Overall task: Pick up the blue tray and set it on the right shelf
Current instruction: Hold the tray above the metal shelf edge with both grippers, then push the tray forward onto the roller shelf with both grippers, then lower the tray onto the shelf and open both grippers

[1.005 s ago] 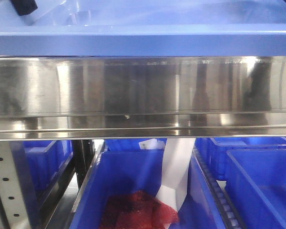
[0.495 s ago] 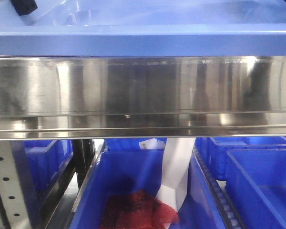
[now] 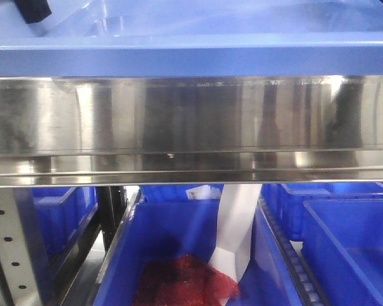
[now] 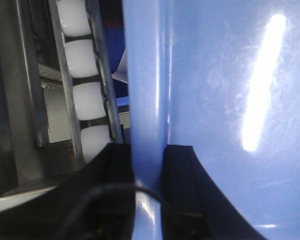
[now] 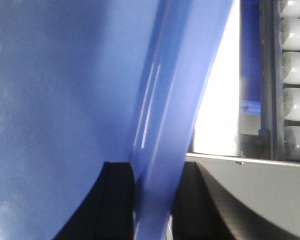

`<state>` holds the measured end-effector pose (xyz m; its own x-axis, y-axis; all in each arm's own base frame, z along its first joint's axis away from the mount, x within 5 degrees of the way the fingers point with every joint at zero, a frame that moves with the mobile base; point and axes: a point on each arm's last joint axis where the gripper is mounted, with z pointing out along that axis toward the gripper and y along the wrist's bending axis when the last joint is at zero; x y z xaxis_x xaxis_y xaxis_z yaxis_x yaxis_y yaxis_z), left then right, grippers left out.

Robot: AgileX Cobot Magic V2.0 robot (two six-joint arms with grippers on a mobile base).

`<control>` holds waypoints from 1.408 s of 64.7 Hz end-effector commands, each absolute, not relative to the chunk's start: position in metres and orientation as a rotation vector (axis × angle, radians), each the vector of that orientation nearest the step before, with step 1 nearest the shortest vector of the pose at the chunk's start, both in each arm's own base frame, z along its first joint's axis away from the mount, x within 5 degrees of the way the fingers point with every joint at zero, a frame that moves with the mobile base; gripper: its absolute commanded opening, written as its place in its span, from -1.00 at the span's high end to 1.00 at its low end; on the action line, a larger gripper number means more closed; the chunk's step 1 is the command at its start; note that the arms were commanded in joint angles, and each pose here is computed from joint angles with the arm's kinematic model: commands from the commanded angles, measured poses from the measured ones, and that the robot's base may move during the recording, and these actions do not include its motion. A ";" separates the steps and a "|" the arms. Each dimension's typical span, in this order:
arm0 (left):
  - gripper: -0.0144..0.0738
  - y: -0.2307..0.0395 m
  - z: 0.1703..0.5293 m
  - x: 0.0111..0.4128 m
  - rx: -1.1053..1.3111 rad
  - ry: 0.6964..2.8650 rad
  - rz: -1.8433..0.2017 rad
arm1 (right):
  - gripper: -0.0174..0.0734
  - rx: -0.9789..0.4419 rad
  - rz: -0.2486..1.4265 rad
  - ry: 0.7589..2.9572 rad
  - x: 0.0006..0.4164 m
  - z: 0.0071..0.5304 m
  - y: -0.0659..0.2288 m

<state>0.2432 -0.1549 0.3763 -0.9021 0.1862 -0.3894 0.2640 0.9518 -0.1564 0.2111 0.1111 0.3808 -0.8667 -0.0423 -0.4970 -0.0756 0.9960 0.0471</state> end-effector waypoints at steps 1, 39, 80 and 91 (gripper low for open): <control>0.78 -0.153 0.392 0.230 0.361 2.727 -0.328 | 0.49 -0.122 0.150 2.480 0.211 0.401 0.111; 0.78 -0.145 0.433 0.270 0.318 2.393 -0.247 | 0.49 -0.100 0.240 2.331 0.255 0.455 0.106; 0.73 -0.154 0.359 0.357 0.173 2.599 -0.299 | 0.49 -0.056 0.118 2.544 0.368 0.373 0.123; 0.17 -0.155 0.358 0.358 0.175 2.604 -0.299 | 0.14 -0.057 0.113 2.556 0.371 0.368 0.124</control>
<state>0.3654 -0.1541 0.3235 -0.9156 0.0881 -0.3924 0.1514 0.9794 -0.1334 0.3783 0.1258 0.3372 -0.8909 -0.0065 -0.4541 -0.0340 0.9981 0.0523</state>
